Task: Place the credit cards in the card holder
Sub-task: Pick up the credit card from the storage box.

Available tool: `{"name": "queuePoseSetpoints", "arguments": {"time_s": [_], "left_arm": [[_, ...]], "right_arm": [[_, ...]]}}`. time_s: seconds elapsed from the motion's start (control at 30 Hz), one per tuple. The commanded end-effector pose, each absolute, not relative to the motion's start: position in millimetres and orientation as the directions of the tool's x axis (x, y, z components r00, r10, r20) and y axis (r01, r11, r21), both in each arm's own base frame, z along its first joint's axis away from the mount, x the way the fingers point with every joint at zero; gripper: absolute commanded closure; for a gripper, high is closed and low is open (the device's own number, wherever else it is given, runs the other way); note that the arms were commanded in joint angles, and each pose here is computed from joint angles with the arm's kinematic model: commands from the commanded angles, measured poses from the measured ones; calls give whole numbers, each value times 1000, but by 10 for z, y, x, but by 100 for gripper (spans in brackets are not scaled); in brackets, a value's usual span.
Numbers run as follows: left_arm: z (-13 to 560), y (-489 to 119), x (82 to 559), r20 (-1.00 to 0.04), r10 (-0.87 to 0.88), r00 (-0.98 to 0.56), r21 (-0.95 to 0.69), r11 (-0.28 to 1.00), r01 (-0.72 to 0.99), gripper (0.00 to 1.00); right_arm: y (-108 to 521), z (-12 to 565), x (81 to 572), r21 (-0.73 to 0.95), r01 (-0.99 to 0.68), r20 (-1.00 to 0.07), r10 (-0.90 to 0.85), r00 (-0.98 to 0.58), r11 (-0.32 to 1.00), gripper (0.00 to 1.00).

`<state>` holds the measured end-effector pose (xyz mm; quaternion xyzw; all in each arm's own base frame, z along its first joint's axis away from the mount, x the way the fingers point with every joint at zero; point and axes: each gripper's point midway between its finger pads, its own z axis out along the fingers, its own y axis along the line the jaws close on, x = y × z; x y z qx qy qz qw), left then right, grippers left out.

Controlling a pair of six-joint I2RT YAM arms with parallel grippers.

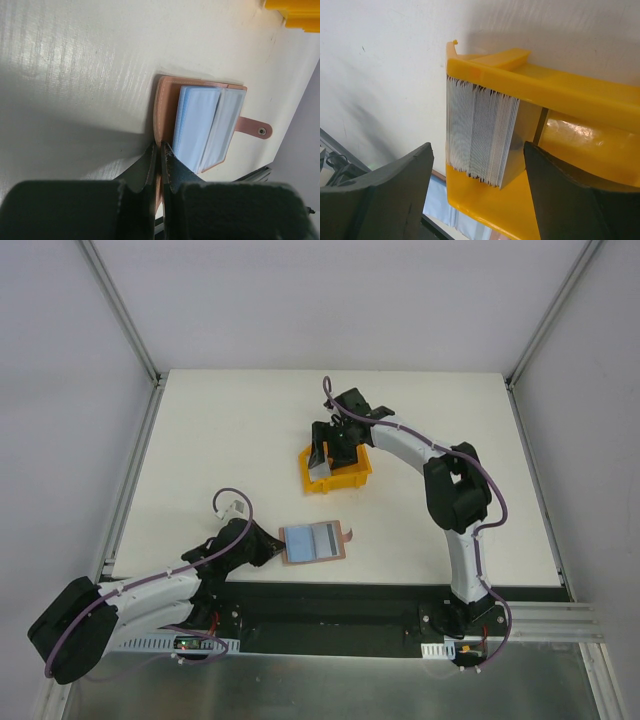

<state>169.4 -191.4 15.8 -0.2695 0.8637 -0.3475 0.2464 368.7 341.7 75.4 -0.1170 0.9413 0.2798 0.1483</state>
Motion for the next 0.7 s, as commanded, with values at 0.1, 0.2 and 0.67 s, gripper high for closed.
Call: {"name": "queuePoseSetpoints", "arguments": {"time_s": [0.1, 0.2, 0.67], "left_arm": [[111, -1879, 1678, -253, -618, -744, -703, 646, -298, 100], [119, -1896, 1680, -252, -613, -749, -703, 648, -294, 100], [118, -1942, 1680, -244, -599, -763, -702, 652, -287, 100]], "right_arm": [[3433, 867, 3689, 498, -339, -352, -171, -920, 798, 29], [3441, 937, 3690, 505, -346, -360, -172, -917, 790, 36], [3436, 1049, 3666, 506, -362, -375, -179, -910, 783, 66]]}}
